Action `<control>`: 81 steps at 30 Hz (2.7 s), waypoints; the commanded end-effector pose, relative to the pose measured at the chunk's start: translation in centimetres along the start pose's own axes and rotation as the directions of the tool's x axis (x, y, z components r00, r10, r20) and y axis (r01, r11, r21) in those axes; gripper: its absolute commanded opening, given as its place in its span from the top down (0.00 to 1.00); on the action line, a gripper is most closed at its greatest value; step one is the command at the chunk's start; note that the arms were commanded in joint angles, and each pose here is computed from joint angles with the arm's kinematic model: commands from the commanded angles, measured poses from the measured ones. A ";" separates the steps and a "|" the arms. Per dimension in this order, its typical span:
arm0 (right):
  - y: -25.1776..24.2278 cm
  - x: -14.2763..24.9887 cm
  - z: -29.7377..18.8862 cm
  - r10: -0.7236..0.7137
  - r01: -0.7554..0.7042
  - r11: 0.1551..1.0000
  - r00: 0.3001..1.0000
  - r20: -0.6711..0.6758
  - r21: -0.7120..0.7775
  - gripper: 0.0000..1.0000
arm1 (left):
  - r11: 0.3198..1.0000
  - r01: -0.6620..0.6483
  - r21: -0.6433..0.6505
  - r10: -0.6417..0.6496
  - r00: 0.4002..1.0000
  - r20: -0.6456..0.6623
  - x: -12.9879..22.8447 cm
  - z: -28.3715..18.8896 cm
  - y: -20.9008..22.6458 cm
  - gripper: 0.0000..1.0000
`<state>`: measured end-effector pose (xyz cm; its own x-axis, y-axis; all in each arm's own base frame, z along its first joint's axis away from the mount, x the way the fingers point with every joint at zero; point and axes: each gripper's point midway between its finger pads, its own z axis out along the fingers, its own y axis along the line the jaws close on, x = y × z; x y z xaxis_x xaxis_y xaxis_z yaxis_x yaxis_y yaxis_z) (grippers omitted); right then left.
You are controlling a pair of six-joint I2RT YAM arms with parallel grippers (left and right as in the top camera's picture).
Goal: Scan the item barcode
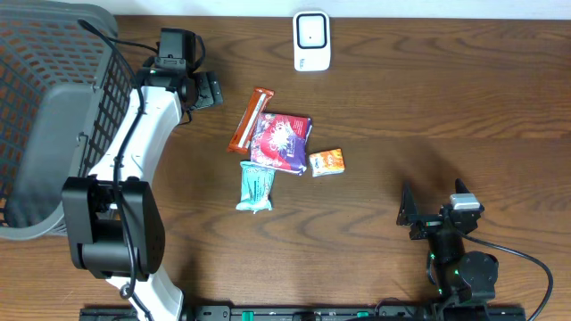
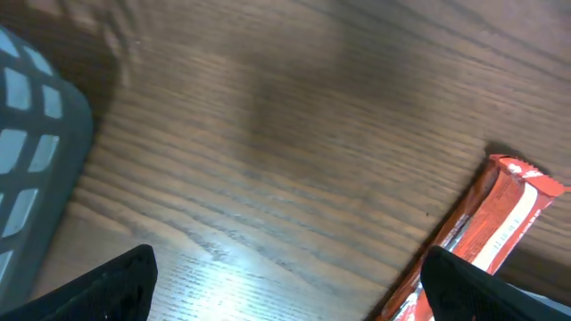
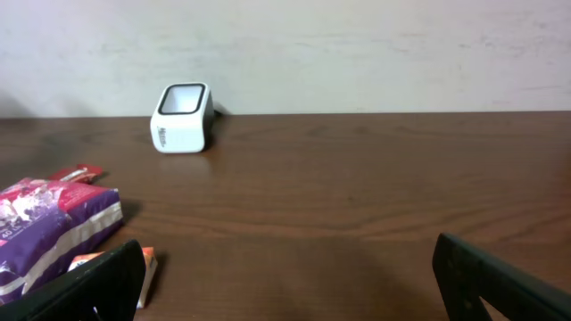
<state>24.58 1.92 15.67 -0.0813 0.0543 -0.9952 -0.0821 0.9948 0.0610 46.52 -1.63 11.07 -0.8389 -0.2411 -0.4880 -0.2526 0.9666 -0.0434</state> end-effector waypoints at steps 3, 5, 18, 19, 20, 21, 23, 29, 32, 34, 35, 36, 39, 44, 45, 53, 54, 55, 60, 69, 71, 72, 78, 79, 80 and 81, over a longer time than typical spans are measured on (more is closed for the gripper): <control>0.1 0.1 0.0 -0.012 0.012 1.000 1.000 -0.003 -0.004 0.01 | 1.000 -0.021 0.008 0.022 0.999 -0.038 1.5 1.7 -0.1 0.05; 0.1 0.1 0.0 -0.012 0.012 1.000 1.000 -0.003 -0.004 0.01 | 1.000 -0.023 0.016 0.024 0.998 -0.058 2.0 2.4 -0.3 0.05; 0.1 0.1 0.0 -0.012 0.012 1.000 1.000 -0.003 -0.004 0.01 | 0.969 -0.007 0.246 0.065 0.971 -0.229 6.4 6.4 -5.0 0.05; 0.1 0.1 0.0 -0.012 0.012 1.000 1.000 -0.003 -0.004 0.01 | 0.966 -0.013 0.258 0.073 0.971 -0.226 6.4 6.4 -5.2 0.05; 0.1 0.1 0.0 -0.012 0.012 1.000 1.000 -0.003 -0.004 0.01 | 0.963 -0.016 0.270 0.080 0.971 -0.225 6.4 6.3 -5.5 0.05; 0.1 0.1 0.0 -0.012 0.012 1.000 1.000 -0.003 -0.004 0.01 | 0.961 -0.018 0.276 0.084 0.970 -0.226 6.5 6.3 -5.6 0.05; 0.1 0.1 0.0 -0.012 0.012 1.000 1.000 -0.003 -0.004 0.01 | 0.961 -0.020 0.276 0.087 0.968 -0.234 6.7 6.2 -5.7 0.05; 0.1 0.1 0.0 -0.012 0.012 1.000 1.000 -0.003 -0.004 0.01 | 0.961 -0.037 0.274 0.112 0.958 -0.263 8.0 6.1 -6.1 0.05; 0.1 0.1 0.0 -0.012 0.012 1.000 1.000 -0.003 -0.004 0.01 | 0.966 -0.056 0.253 0.126 0.954 -0.271 8.8 6.3 -6.2 0.05; 0.1 0.1 0.0 -0.012 0.012 1.000 1.000 -0.003 -0.004 0.01 | 0.974 -0.078 0.215 0.136 0.953 -0.271 9.2 6.6 -5.8 0.05; 0.1 0.1 0.0 -0.012 0.012 1.000 1.000 -0.003 -0.004 0.01 | 0.976 -0.089 0.198 0.142 0.952 -0.272 9.4 6.8 -5.7 0.06; 0.1 0.1 0.0 -0.012 0.012 1.000 1.000 -0.003 -0.004 0.01 | 0.977 -0.098 0.188 0.148 0.951 -0.273 9.6 6.9 -5.7 0.06; 0.1 0.1 0.0 -0.012 0.012 1.000 1.000 -0.003 -0.004 0.01 | 0.980 -0.123 0.159 0.164 0.944 -0.286 10.4 7.6 -5.7 0.15; 0.1 0.1 0.0 -0.012 0.012 1.000 1.000 -0.003 -0.004 0.01 | 0.979 -0.136 0.155 0.178 0.935 -0.307 11.4 8.2 -6.0 0.59; 0.1 0.1 0.0 -0.012 0.012 1.000 1.000 -0.003 -0.004 0.01 | 0.979 -0.136 0.155 0.178 0.935 -0.306 11.3 8.2 -6.0 0.73; 0.1 0.1 0.0 -0.012 0.012 1.000 1.000 -0.003 -0.004 0.01 | 0.976 -0.123 0.177 0.161 0.963 -0.215 7.5 4.2 -6.4 0.93; 0.1 0.1 0.0 -0.012 0.012 1.000 1.000 -0.003 -0.004 0.01 | 0.975 -0.122 0.186 0.156 0.970 -0.185 6.5 3.1 -6.6 0.93; 0.1 0.1 0.0 -0.012 0.012 1.000 1.000 -0.003 -0.004 0.01 | 0.975 -0.111 0.195 0.141 0.978 -0.151 5.6 1.8 -6.7 0.93; 0.1 0.1 0.0 -0.012 0.012 1.000 1.000 -0.003 -0.004 0.01 | 0.965 -0.035 0.259 0.027 0.999 0.031 1.1 -6.5 -7.1 0.93; 0.1 0.1 0.0 -0.012 0.012 1.000 1.000 -0.003 -0.004 0.01 | 0.850 -0.095 0.518 0.063 0.995 0.079 2.4 -16.1 -11.5 0.93; 0.1 0.1 0.0 -0.012 0.012 1.000 1.000 -0.003 -0.004 0.01 | 0.820 -0.103 0.562 0.095 0.994 0.044 3.9 -16.4 -13.3 0.93; 0.1 0.1 0.0 -0.012 0.012 1.000 1.000 -0.003 -0.004 0.01 | 0.815 -0.100 0.571 0.104 0.994 0.027 4.7 -16.4 -14.0 0.93; 0.1 0.1 0.0 -0.012 0.012 1.000 1.000 -0.003 -0.004 0.01 | 0.793 -0.183 0.581 0.224 0.975 0.002 8.9 -14.3 -18.9 0.92; 0.1 0.1 0.0 -0.012 0.012 1.000 1.000 -0.003 -0.004 0.01 | 0.793 -0.195 0.577 0.242 0.970 -0.004 9.6 -13.6 -19.9 0.93; 0.1 0.1 0.0 -0.012 0.012 1.000 1.000 -0.003 -0.004 0.01 | 0.792 -0.204 0.575 0.254 0.967 -0.007 10.2 -12.9 -20.8 0.93; 0.1 0.1 0.0 -0.012 0.012 1.000 1.000 -0.003 -0.004 0.01 | 0.785 -0.219 0.579 0.273 0.962 -0.006 10.8 -12.3 -21.7 0.93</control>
<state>24.58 1.92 15.67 -0.0813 0.0543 -0.9952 -0.0821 0.9948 0.0610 37.31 -24.62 20.35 -0.8578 0.0021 -0.5140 0.2707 0.8519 -0.4483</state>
